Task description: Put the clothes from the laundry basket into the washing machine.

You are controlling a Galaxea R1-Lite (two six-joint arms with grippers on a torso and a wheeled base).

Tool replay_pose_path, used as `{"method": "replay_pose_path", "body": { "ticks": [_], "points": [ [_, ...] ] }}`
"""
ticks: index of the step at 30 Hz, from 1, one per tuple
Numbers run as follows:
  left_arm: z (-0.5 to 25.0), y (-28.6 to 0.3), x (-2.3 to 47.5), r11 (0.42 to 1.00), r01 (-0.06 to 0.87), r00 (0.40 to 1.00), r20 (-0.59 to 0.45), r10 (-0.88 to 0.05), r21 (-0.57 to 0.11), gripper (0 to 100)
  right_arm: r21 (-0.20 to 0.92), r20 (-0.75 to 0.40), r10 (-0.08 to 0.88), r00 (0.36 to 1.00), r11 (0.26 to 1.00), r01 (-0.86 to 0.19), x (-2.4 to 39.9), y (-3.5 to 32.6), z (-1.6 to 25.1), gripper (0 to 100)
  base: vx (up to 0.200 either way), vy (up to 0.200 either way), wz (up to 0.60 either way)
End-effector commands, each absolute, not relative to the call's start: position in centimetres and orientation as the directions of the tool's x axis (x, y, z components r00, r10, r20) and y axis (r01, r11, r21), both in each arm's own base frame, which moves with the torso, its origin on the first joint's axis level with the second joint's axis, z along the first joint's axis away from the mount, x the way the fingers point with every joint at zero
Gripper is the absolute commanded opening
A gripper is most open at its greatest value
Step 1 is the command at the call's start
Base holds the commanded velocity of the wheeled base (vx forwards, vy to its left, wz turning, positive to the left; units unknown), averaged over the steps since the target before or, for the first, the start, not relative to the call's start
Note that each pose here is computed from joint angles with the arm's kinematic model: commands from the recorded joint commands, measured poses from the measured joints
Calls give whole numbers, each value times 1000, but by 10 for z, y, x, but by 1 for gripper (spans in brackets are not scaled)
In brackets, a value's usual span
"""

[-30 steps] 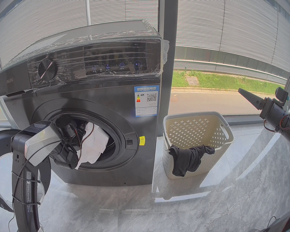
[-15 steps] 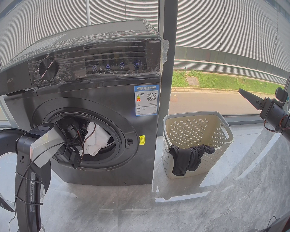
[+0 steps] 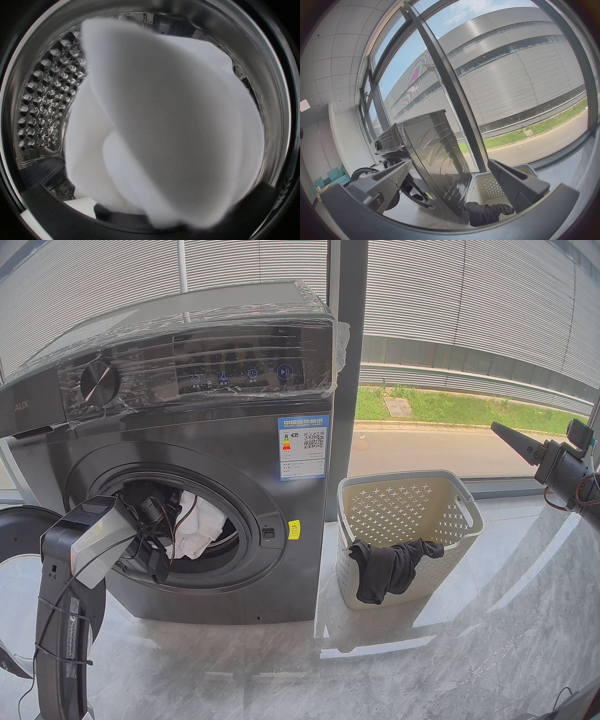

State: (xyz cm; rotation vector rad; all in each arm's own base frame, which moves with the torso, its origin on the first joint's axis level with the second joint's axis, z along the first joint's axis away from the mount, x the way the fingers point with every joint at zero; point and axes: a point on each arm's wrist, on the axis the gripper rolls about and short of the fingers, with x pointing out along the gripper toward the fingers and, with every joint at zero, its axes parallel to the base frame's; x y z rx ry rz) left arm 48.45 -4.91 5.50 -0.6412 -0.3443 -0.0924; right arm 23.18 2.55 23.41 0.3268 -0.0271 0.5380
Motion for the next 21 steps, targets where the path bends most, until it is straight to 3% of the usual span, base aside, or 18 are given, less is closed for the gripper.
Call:
{"method": "replay_pose_path", "body": {
  "ticks": [1, 6, 7, 8, 21],
  "points": [
    [57, -48, 488, 791, 210, 927, 374, 26, -575, 0, 301, 104, 499, 860, 809, -506, 234, 26, 233, 100, 0, 0, 0],
    [49, -45, 490, 787, 199, 932, 360, 31, -584, 0, 300, 106, 499, 860, 808, -506, 235, 26, 233, 100, 0, 0, 0],
    [49, -45, 490, 787, 199, 932, 360, 31, -584, 100, 300, 106, 499, 860, 808, -506, 235, 26, 233, 100, 0, 0, 0],
    [39, -44, 490, 792, 184, 941, 337, 30, -583, 100, 300, 107, 499, 860, 808, -507, 234, 26, 233, 100, 0, 0, 0],
    [41, -42, 490, 794, 191, 939, 342, 22, -577, 100, 299, 109, 499, 860, 808, -507, 234, 26, 234, 100, 0, 0, 0]
  ]
}}
